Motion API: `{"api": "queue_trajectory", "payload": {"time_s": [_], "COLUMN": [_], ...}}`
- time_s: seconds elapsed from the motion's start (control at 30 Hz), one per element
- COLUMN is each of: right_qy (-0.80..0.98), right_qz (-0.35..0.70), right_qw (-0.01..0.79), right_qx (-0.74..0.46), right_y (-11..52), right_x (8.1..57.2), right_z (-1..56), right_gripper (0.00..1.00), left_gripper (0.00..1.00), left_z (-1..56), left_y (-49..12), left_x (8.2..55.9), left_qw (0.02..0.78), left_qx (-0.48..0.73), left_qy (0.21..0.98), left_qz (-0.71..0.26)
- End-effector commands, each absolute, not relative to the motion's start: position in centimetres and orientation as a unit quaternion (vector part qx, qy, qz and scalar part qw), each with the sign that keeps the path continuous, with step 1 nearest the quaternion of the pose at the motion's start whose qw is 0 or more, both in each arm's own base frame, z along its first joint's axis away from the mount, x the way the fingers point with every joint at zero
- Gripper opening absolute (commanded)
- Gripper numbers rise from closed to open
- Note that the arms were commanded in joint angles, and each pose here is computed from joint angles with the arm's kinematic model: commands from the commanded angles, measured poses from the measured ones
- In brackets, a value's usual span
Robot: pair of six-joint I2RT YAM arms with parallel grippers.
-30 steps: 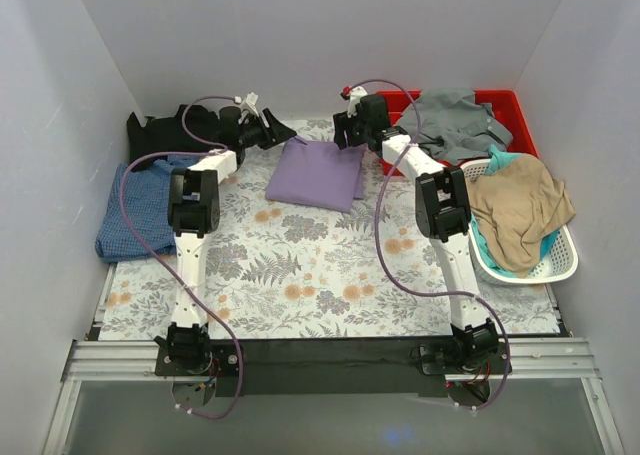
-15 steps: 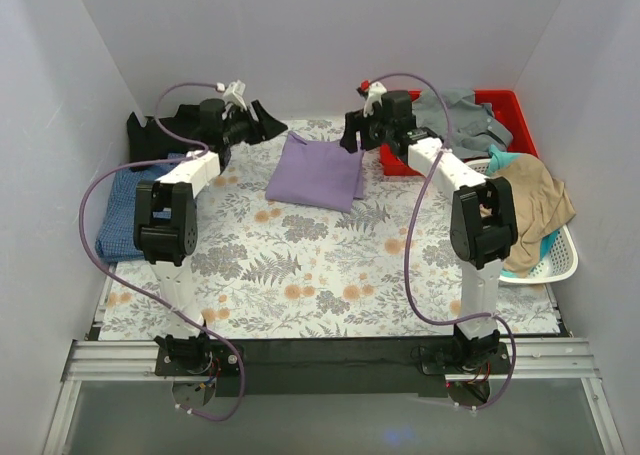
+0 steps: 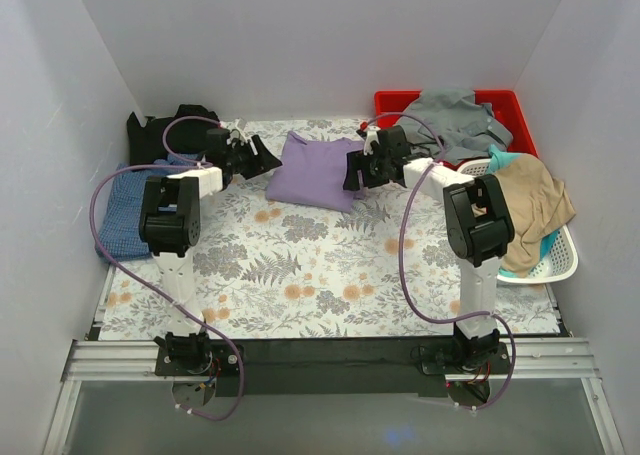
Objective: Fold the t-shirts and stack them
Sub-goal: Fold the tshirt
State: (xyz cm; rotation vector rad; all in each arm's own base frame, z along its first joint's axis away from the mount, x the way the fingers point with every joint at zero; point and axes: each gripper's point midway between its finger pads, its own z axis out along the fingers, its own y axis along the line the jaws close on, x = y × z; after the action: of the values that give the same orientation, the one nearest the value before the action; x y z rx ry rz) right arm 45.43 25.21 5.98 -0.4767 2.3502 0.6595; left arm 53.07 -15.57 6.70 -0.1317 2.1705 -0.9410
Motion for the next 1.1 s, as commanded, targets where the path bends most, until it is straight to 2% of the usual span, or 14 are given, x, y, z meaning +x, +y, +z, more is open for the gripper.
{"api": "queue_trajectory", "payload": {"time_s": [0.0,0.23,0.43,0.5,0.57,0.63,0.67,0.73,0.77,0.83,1.03,1.07], "right_qy": [0.894,0.898,0.889,0.887,0.881,0.878,0.876,0.87,0.869,0.863,0.807,0.806], "right_qz": [0.258,0.267,0.318,0.337,0.351,0.376,0.385,0.41,0.416,0.438,0.548,0.551], "right_qw": [0.324,0.309,0.29,0.277,0.28,0.261,0.256,0.247,0.241,0.227,0.206,0.199], "right_qx": [-0.172,-0.163,-0.158,-0.154,-0.151,-0.141,-0.137,-0.122,-0.119,-0.103,-0.08,-0.083], "right_y": [25.5,25.9,27.3,27.6,28.0,28.4,28.5,28.9,28.9,29.3,30.9,30.1], "right_x": [46.6,47.1,45.5,44.5,44.3,42.9,42.4,41.4,41.1,40.3,37.5,35.0], "right_z": [5.0,3.3,3.2,3.2,3.5,3.5,3.5,3.6,3.6,3.2,6.4,6.9], "right_gripper": [0.78,0.78,0.75,0.68,0.52,0.49,0.39,0.27,0.14,0.04,0.01,0.01], "left_gripper": [0.57,0.57,0.57,0.57,0.57,0.56,0.56,0.54,0.53,0.52,0.47,0.44], "left_z": [8.0,6.9,6.6,6.6,6.5,6.5,6.1,6.5,6.3,6.5,6.7,6.0], "left_y": [-15.0,-15.6,-15.9,-16.2,-16.4,-16.6,-16.6,-16.7,-16.9,-17.2,-18.0,-18.4], "left_x": [54.5,54.4,54.0,53.7,53.4,52.9,52.3,51.5,50.8,49.9,45.0,41.2], "left_qw": [0.397,0.38,0.372,0.367,0.362,0.355,0.349,0.345,0.338,0.333,0.293,0.259], "left_qx": [-0.039,-0.034,-0.035,-0.035,-0.041,-0.043,-0.049,-0.053,-0.059,-0.06,-0.082,-0.103], "left_qy": [0.84,0.841,0.838,0.836,0.834,0.832,0.833,0.83,0.83,0.831,0.84,0.85], "left_qz": [-0.369,-0.385,-0.397,-0.406,-0.415,-0.423,-0.426,-0.434,-0.439,-0.44,-0.45,-0.447]}}
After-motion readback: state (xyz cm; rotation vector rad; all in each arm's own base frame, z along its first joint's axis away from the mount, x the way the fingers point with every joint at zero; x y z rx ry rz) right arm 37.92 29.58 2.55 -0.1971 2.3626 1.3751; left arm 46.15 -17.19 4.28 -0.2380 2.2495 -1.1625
